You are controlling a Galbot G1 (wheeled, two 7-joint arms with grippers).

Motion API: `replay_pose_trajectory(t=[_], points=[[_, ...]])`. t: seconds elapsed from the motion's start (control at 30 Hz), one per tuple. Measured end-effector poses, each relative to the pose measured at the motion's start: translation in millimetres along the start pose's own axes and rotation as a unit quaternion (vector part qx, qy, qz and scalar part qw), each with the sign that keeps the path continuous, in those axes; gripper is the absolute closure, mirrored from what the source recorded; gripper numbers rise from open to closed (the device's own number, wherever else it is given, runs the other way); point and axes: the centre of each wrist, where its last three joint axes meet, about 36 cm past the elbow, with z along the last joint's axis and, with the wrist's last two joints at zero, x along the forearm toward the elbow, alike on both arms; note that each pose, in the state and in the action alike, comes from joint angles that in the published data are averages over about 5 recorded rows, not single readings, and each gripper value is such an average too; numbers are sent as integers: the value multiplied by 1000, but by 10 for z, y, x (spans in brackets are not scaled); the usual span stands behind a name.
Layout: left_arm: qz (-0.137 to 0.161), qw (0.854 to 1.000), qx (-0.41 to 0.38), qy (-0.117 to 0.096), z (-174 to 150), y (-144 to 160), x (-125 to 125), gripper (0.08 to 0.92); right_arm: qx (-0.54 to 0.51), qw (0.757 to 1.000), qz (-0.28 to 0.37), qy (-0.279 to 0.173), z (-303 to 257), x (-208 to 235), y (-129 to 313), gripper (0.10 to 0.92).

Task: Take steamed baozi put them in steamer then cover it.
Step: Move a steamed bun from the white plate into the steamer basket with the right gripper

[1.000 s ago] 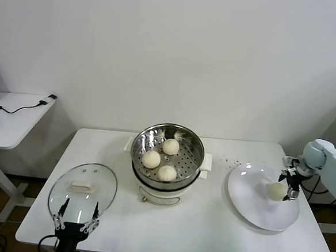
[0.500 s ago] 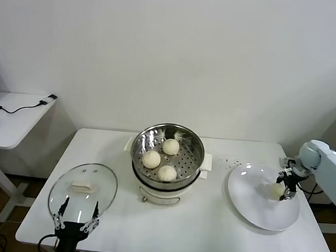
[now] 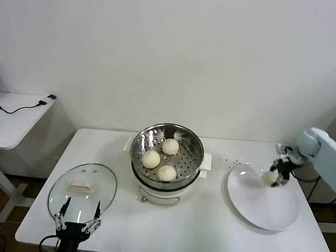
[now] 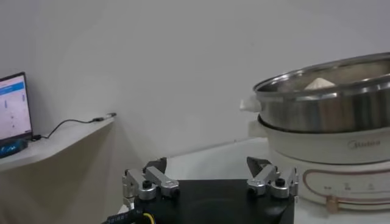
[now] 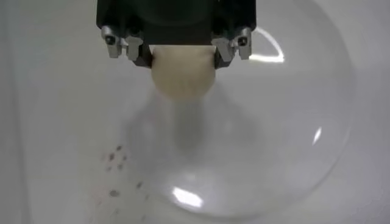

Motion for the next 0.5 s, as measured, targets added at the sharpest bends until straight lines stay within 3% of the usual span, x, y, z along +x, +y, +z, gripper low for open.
replay_pose_trajectory(t=[0.5], points=[[13,1000,2,-15,-47,-21,-33,177,58,993,32,-96,-1799,1282,-457,361]])
